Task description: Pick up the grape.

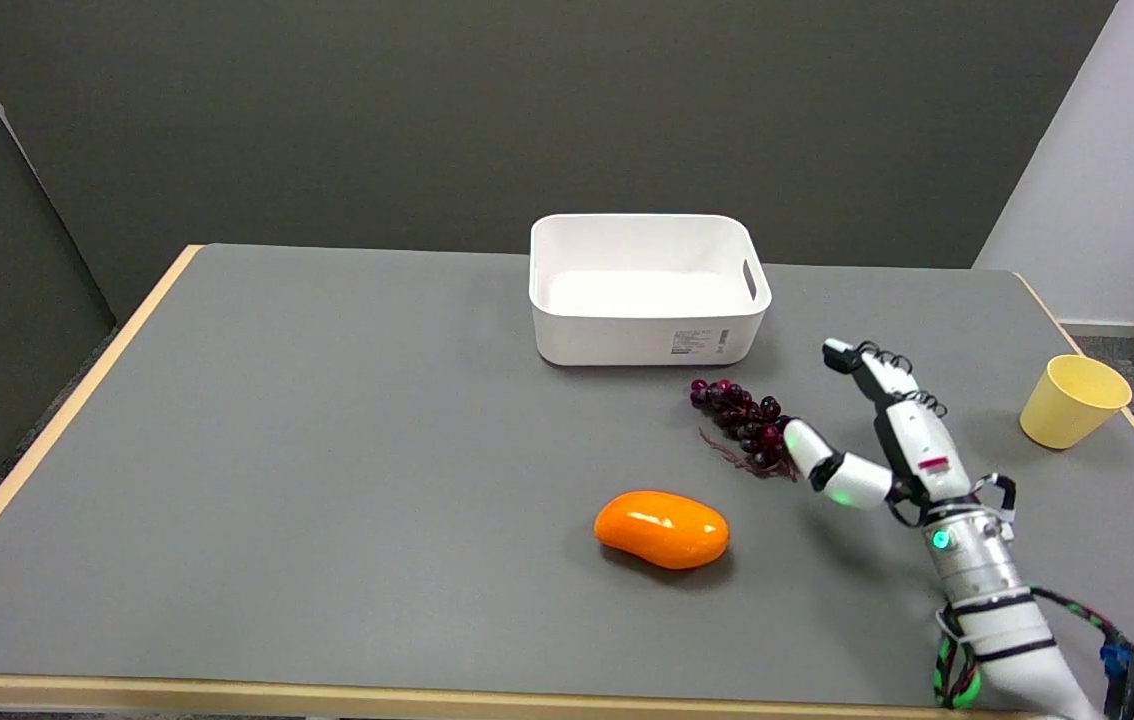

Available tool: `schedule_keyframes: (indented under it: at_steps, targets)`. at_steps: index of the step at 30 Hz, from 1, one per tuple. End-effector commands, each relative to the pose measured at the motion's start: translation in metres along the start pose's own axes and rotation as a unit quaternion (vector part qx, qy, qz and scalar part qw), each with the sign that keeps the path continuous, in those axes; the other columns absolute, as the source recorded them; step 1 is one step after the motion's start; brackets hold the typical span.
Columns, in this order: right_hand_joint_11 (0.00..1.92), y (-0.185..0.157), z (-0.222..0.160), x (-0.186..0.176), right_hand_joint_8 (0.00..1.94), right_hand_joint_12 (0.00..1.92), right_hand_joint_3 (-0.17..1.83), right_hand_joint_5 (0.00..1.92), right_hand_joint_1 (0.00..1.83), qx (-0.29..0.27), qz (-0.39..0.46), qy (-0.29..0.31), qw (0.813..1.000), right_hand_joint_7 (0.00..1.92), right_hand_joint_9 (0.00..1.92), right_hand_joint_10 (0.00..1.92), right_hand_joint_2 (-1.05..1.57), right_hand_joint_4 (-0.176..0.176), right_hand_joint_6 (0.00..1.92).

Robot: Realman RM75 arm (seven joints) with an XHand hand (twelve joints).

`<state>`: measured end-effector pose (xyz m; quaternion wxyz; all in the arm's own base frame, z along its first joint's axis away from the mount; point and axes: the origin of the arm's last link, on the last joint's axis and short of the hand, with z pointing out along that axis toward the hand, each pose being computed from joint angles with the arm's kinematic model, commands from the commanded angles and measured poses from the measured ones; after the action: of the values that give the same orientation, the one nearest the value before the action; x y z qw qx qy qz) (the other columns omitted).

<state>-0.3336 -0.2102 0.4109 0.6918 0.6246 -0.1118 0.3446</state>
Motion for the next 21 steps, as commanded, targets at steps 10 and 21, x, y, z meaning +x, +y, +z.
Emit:
schedule_keyframes:
  at_steps: [10,21]
  targets:
    - [0.0,-0.018,-0.012,-0.039,0.49,0.66,0.74,0.19,0.41,-0.038,-0.118,-0.037,0.992,0.26,0.09,0.79,0.67,-0.174,0.42]
    - [0.0,0.004,0.035,-0.071,0.5,0.74,0.76,0.16,0.44,-0.107,-0.132,-0.097,0.981,0.25,0.08,0.79,0.67,-0.176,0.41]
